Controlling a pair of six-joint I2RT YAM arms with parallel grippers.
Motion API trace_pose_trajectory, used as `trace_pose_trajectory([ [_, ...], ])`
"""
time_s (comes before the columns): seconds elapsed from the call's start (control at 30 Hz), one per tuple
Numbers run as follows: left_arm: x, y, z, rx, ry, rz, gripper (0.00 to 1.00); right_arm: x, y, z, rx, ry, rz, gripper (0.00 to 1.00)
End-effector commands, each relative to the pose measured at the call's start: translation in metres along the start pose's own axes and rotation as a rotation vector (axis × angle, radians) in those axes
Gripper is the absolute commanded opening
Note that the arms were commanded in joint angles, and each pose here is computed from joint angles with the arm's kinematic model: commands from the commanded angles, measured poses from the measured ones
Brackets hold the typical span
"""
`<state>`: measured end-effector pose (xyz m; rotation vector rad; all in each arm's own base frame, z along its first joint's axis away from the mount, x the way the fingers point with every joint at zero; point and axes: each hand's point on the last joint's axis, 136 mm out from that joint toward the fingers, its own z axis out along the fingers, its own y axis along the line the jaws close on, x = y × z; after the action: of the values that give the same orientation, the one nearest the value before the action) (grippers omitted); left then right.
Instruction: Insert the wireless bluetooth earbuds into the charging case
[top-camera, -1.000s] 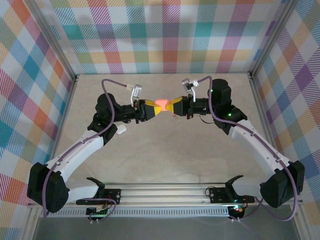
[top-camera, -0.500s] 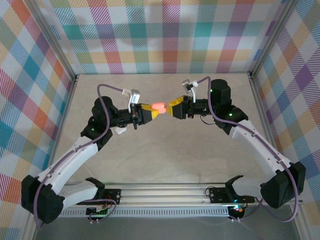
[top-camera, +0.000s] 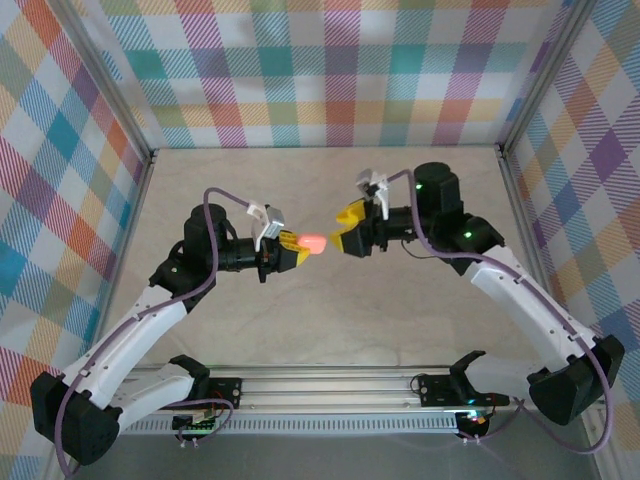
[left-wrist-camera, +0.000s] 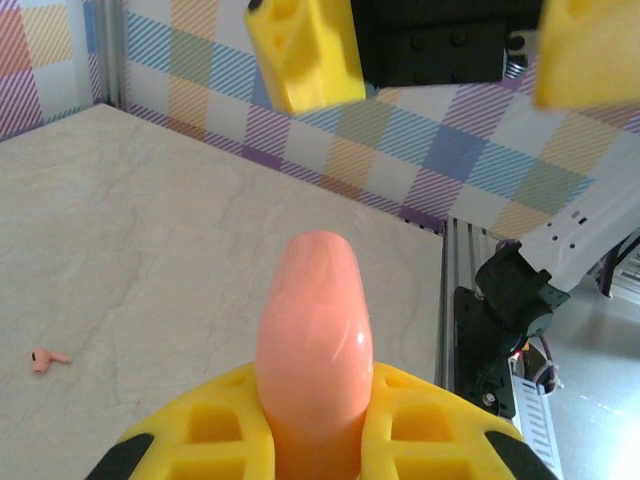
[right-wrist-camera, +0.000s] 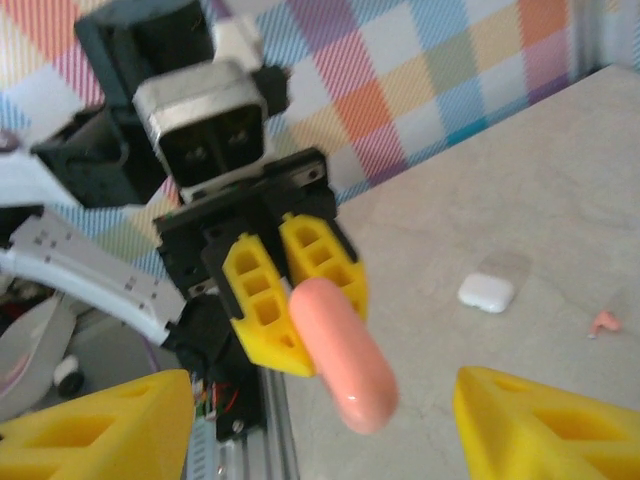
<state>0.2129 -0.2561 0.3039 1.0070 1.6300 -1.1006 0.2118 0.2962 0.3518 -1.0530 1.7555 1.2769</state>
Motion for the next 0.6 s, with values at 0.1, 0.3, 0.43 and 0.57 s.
trace_pose_trajectory([
  [0.1, 0.001, -0.022, 0.0, 0.121, -0.024, 0.035, 0.0, 0.034, 0.001, 0.024, -0.059, 0.145, -0.02, 0.73],
  [0.3, 0.001, -0.024, -0.002, 0.128, -0.04, 0.041, 0.0, 0.039, -0.003, 0.036, -0.064, 0.18, -0.002, 0.75],
  [0.43, 0.0, -0.025, -0.002, 0.126, -0.047, 0.047, 0.0, 0.038, -0.016, 0.04, -0.009, 0.188, 0.005, 0.75],
  [0.57, 0.003, -0.025, -0.002, 0.129, -0.047, 0.041, 0.0, 0.036, -0.03, 0.04, 0.069, 0.191, 0.028, 0.75],
])
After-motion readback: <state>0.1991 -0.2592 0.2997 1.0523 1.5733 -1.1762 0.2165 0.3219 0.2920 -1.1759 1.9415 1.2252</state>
